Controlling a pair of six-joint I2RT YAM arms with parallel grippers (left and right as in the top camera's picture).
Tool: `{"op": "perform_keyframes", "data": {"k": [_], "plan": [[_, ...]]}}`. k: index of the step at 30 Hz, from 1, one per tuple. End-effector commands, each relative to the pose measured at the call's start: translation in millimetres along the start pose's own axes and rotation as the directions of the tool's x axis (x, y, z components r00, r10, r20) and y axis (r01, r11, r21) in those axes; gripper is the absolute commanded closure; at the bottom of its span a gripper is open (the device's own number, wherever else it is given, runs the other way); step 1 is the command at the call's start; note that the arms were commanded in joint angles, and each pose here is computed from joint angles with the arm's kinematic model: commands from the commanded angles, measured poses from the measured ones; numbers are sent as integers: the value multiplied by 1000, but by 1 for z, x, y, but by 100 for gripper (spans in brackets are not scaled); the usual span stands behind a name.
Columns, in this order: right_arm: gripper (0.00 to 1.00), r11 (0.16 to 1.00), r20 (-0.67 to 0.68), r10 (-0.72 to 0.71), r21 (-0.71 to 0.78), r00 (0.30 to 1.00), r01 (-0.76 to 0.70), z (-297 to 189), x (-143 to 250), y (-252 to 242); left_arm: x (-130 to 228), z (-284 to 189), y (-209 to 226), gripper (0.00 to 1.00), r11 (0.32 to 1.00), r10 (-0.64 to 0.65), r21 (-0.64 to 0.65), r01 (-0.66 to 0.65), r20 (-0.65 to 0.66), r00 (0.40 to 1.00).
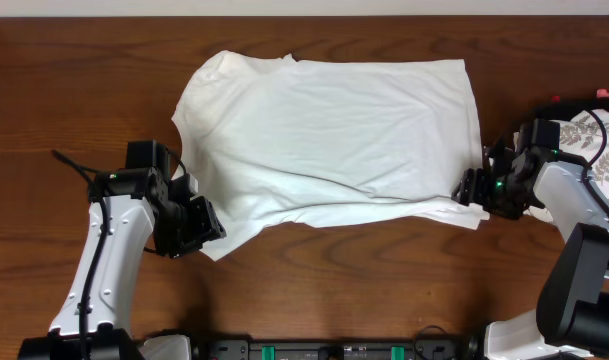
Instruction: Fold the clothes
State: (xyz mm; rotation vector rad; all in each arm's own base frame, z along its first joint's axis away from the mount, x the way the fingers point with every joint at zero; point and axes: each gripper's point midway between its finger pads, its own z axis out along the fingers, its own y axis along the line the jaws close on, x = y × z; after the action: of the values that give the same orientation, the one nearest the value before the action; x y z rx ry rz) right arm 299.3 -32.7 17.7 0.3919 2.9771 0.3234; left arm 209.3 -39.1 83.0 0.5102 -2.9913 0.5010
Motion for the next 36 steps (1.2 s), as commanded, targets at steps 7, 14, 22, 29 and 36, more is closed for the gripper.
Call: {"op": "perform_keyframes", "data": {"k": [7,14,22,29,36], "plan": [[26,990,48,-93,108,995,87,-1,-13,-17,2,0,-1,50,1000,4,6,-4,0,1000],[29,992,74,-100,79,992,94,-13,-13,-9,1,0,-1,50,1000,5,7,-5,4,1000],[35,989,98,-132,84,986,124,-20,-14,-7,0,0,-1,50,1000,5,8,-5,6,1000],[34,975,76,-211,93,975,204,-12,-6,-10,0,0,-1,50,1000,6,8,-6,6,1000],[32,937,104,-341,114,934,329,-5,-12,-11,0,0,-1,50,1000,6,8,-6,7,1000]]}}
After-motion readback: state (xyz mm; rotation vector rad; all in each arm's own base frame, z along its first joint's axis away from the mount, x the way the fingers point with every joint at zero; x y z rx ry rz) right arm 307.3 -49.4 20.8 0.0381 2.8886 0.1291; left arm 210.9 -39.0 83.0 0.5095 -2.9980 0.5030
